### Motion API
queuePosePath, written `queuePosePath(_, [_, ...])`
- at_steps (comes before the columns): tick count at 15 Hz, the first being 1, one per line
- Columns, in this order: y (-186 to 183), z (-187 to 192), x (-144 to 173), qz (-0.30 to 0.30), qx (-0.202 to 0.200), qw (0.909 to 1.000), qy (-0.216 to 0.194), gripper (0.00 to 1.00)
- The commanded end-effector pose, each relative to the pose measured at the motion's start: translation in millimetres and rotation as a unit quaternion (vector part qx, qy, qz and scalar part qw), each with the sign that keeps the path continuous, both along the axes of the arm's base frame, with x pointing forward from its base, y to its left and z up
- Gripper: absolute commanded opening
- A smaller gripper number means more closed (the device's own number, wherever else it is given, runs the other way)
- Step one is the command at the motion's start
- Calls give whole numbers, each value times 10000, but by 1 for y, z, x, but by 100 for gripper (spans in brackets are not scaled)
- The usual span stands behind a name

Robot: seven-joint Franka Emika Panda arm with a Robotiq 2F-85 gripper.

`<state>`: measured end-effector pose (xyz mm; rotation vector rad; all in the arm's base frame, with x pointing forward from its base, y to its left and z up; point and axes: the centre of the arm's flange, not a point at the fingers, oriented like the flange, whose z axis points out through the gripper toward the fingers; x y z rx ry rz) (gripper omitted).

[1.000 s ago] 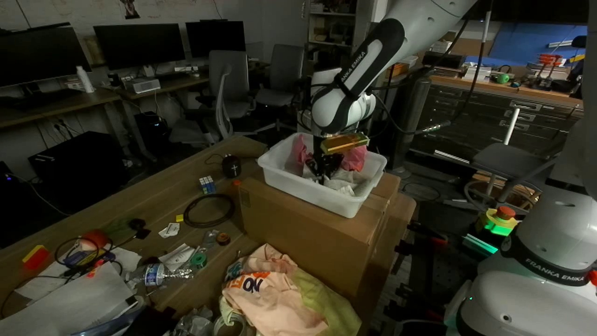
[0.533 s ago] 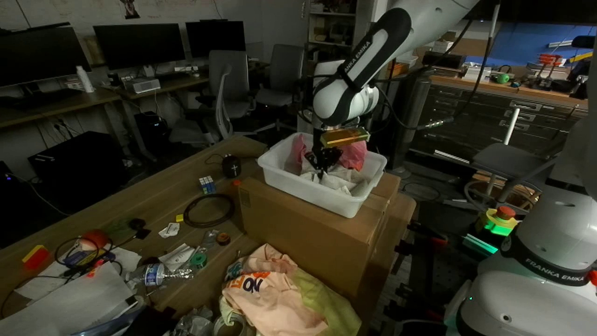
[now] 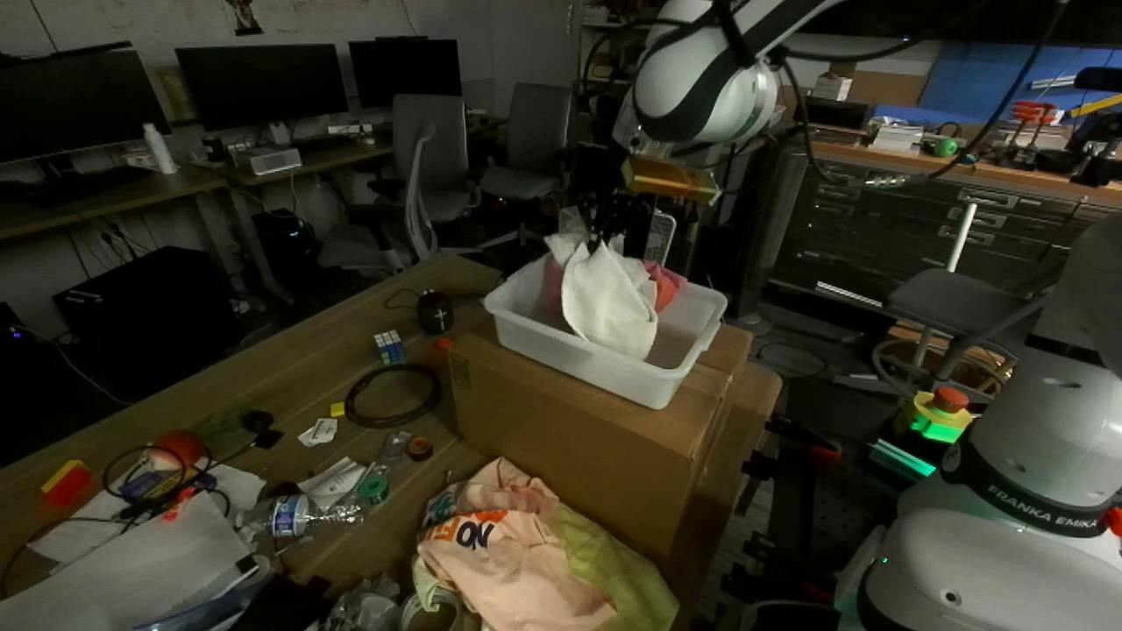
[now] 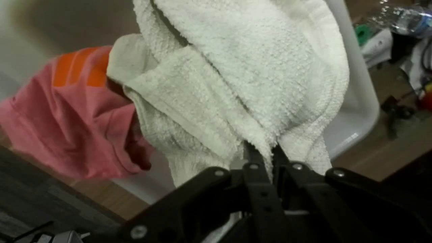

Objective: Move the shirts and towels from the storage box and put them on the table

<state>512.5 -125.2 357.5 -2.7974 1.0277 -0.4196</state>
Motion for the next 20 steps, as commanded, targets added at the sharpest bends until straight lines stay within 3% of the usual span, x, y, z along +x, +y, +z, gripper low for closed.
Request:
queuePosePath(1, [17, 86, -42, -216, 232, 9953, -920, 3])
queuePosePath(7, [47, 179, -76, -284, 554, 9800, -1892, 3])
queuePosePath(11, [69, 210, -86, -137, 609, 9763, -2072, 3])
queuePosePath(14, [95, 209, -86, 459, 628, 9852, -1527, 3])
queuePosePath(16, [122, 197, -86, 951, 650, 9887, -957, 3])
queuePosePath(20, [183, 175, -94, 1892, 811, 9786, -58, 3])
